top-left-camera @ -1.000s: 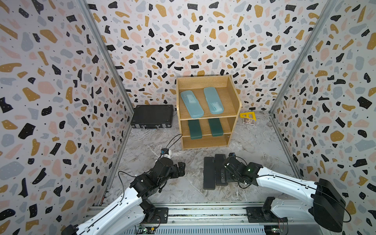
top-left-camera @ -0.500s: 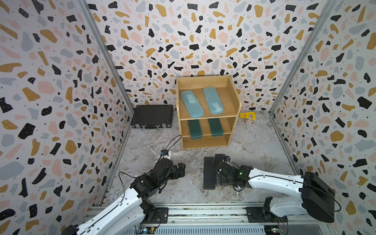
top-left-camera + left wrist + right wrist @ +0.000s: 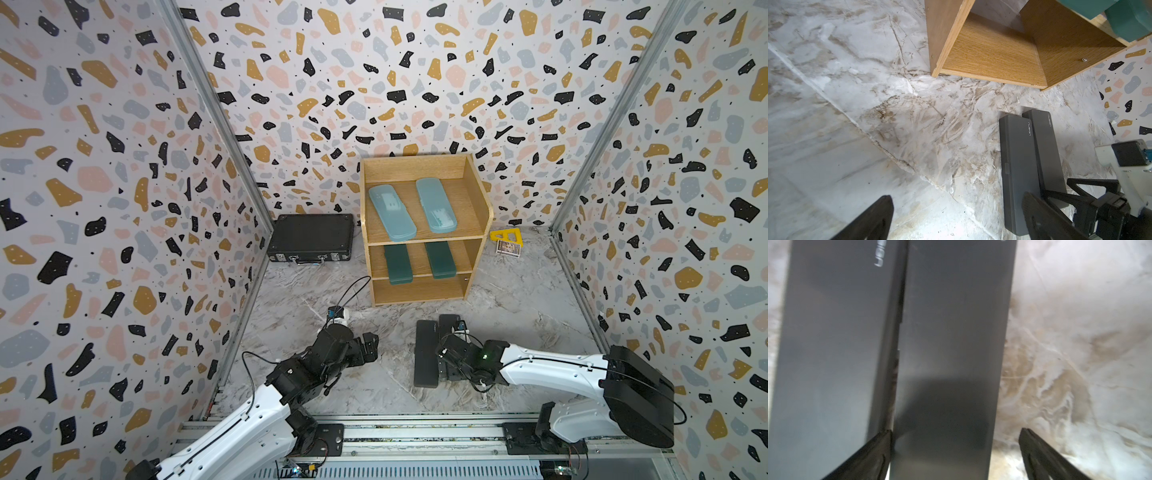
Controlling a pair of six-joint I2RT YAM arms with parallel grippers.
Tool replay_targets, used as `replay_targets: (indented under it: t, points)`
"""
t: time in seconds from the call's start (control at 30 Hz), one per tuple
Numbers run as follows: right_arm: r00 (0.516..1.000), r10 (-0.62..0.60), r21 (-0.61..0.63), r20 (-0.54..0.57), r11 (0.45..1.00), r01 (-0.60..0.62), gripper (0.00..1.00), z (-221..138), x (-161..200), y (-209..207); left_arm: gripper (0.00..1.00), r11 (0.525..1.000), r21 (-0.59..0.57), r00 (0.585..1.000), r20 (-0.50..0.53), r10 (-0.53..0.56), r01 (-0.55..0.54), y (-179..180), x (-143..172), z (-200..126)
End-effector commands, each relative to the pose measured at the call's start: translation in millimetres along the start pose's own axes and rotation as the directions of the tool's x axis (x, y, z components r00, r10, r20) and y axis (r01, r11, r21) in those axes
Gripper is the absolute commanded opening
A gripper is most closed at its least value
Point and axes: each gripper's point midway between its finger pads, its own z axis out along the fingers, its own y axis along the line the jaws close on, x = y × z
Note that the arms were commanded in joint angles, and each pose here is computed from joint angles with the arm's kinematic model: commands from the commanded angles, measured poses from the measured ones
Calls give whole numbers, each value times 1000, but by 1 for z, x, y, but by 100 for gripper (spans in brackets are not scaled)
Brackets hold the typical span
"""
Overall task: Place the pencil cases on the shelf according to color
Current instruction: Pick up the pencil case from the center of the board.
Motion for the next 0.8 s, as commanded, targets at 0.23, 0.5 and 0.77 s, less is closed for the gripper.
replay_targets:
  t: [0.23,0.5,0.77]
  points:
    - [999,-35,-8,5,999,35,100,-12,12,-26,100,1000,22,1000,5,-6,6,-4,0,1]
    - [999,-19,-50,-43,999,17,99,-1,26,-20,99,1000,27,1000,-2,-13,13,-3,3,-1]
    - [997,-21,31,-75,999,23,97,14,37,-31,99,999,25,1000,-1,-21,21,-1,4,-2]
